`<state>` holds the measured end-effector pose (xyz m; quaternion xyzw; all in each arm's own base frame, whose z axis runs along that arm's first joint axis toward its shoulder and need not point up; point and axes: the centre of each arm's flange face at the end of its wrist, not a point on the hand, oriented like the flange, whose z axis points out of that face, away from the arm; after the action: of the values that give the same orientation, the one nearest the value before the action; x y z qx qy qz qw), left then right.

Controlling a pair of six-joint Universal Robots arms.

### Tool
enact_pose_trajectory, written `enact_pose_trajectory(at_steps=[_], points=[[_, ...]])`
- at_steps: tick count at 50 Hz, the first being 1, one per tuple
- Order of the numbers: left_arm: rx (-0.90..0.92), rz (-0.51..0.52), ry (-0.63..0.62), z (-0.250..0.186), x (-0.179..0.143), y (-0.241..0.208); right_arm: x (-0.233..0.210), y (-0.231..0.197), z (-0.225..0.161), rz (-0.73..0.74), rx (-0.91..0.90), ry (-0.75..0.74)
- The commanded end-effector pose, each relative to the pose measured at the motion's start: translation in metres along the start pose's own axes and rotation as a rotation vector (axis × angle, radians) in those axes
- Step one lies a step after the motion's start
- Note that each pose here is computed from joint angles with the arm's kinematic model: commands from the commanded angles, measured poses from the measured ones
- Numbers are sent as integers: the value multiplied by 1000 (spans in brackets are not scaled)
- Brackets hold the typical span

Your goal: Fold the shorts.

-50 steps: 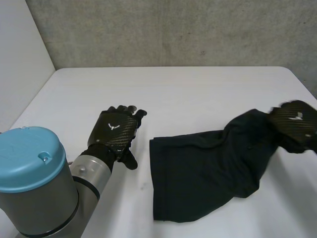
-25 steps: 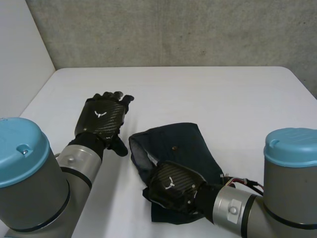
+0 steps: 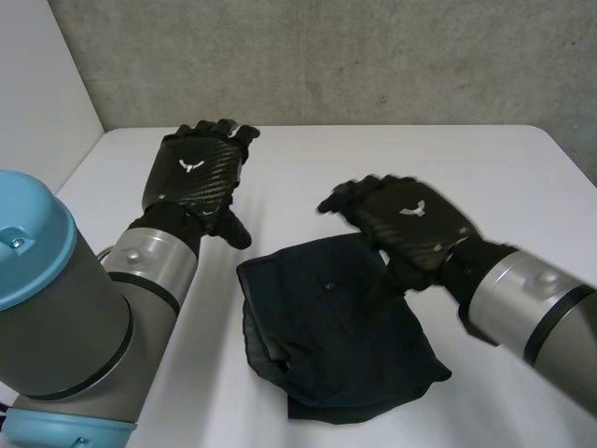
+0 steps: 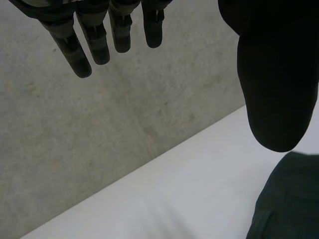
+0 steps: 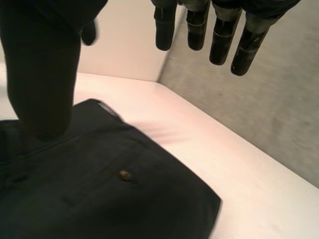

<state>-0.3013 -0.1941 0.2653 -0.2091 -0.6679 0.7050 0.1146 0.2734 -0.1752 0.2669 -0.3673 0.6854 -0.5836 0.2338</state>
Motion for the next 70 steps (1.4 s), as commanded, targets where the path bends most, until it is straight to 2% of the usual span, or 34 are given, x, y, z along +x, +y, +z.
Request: enact_pose_trajectory(at_steps=[1,9,15,20,25,29,33,38,40,41,43,48,50,65,70], points=[[-40,-37,67,-5,22,8,21,5,4,48,-43,68],[-280,-28,141,-15,49,68,25,60,36,115,-210,41],[-480,54,104,-23,49,117,27,99,55,126,-278,44],[-537,83,77,-19,49,136,30,121,67,76,-292,47],[-523,90,60,-12,42,132,35,120,68,-26,-285,71],[-425,78,54,-5,39,102,38,101,67,-65,-225,93],[-261,25,33,0,30,47,43,72,65,-101,-129,125],[-19,-45,-4,-2,12,-35,61,9,57,-80,56,251],[36,-53,-20,-2,4,-56,73,-33,44,-48,169,355],[88,-58,-39,-3,-8,-76,76,-42,39,-39,188,382],[98,-51,-65,-2,-23,-88,82,-66,24,-22,223,455],[-24,-26,-103,-3,-60,-97,86,-82,10,-8,164,520],[-68,-21,-98,-5,-64,-96,85,-81,8,-1,137,519],[-113,-39,-77,-13,-64,-88,82,-76,7,8,102,504],[-97,-43,-79,-14,-64,-90,74,-74,11,-22,99,425]])
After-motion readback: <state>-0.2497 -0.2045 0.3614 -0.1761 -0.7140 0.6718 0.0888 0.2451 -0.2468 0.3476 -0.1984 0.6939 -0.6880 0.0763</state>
